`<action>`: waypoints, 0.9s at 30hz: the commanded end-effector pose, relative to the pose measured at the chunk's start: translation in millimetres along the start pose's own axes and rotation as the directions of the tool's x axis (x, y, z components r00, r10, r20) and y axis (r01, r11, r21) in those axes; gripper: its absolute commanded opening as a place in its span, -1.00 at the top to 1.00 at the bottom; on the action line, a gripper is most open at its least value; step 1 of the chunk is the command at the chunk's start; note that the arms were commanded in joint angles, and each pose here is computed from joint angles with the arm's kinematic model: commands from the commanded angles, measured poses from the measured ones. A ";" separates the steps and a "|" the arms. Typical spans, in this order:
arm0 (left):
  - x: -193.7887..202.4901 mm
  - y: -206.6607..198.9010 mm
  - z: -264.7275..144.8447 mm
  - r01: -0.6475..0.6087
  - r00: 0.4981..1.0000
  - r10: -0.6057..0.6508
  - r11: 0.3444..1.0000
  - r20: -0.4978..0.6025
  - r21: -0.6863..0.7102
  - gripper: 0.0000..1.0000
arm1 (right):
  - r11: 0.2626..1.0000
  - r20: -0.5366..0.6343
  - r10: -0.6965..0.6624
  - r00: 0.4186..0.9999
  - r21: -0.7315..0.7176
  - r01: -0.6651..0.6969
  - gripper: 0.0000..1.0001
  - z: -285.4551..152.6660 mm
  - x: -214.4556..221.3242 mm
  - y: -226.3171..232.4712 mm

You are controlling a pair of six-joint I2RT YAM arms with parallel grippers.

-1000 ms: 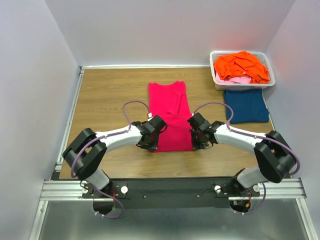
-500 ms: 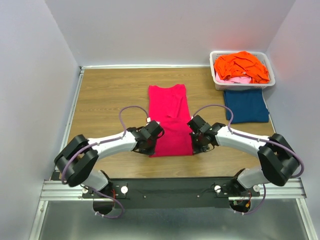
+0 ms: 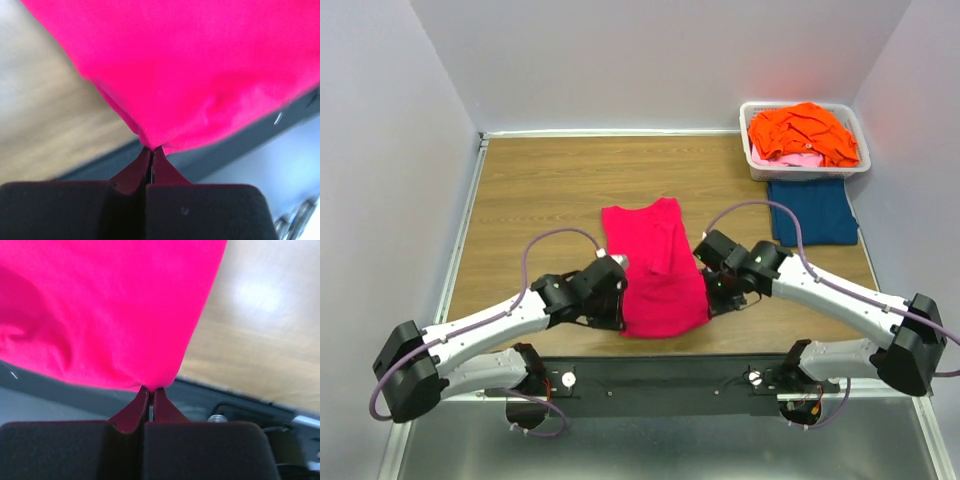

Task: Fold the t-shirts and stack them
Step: Fold the tshirt

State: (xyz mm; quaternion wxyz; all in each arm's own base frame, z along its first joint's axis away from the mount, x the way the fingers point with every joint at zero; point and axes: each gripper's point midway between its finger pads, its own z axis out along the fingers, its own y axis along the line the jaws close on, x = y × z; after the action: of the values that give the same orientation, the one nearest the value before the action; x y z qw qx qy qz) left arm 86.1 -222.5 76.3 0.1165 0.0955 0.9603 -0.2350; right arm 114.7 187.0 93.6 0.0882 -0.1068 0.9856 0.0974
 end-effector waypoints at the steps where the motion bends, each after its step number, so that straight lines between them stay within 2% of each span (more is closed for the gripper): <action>1: -58.6 11.2 -9.9 0.019 0.989 -0.018 1.000 0.148 -0.005 1.00 | 0.987 0.224 -0.071 0.972 0.158 0.036 0.99 -36.6 -73.7 -5.3; 2: -73.7 12.2 -14.2 0.021 0.983 -0.020 1.000 0.183 -0.007 1.00 | 0.982 0.214 -0.082 0.973 0.185 0.042 0.99 -32.9 -85.2 -6.4; 4: -104.9 18.8 -20.4 0.003 0.969 0.002 1.000 0.245 -0.019 1.00 | 0.977 0.269 -0.122 0.955 0.202 0.068 0.99 -44.9 -118.2 0.1; 9: -149.3 34.8 -24.8 -0.022 0.958 0.033 0.999 0.284 -0.040 1.00 | 0.969 0.295 -0.175 0.939 0.221 0.111 0.99 -44.3 -172.2 10.2; 15: -202.3 56.4 -36.2 -0.030 0.938 0.049 0.998 0.344 -0.061 1.00 | 0.979 0.334 -0.171 0.927 0.161 0.122 0.99 -51.4 -232.3 6.0; 22: -260.7 73.3 -32.9 -0.045 0.931 0.067 0.997 0.359 -0.069 1.00 | 0.983 0.276 -0.163 0.947 0.123 0.134 0.99 -14.3 -278.1 -7.4; 27: -284.7 92.4 -21.4 -0.019 0.935 0.044 0.997 0.351 -0.074 1.00 | 0.987 0.247 -0.147 0.958 0.098 0.126 0.99 13.1 -301.8 -16.6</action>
State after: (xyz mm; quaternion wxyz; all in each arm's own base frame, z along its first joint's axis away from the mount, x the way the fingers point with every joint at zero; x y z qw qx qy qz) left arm 359.1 -172.4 134.0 0.2913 0.0477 0.9326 -0.2078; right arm 394.4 229.3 150.3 0.2381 -0.1404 0.9597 0.0505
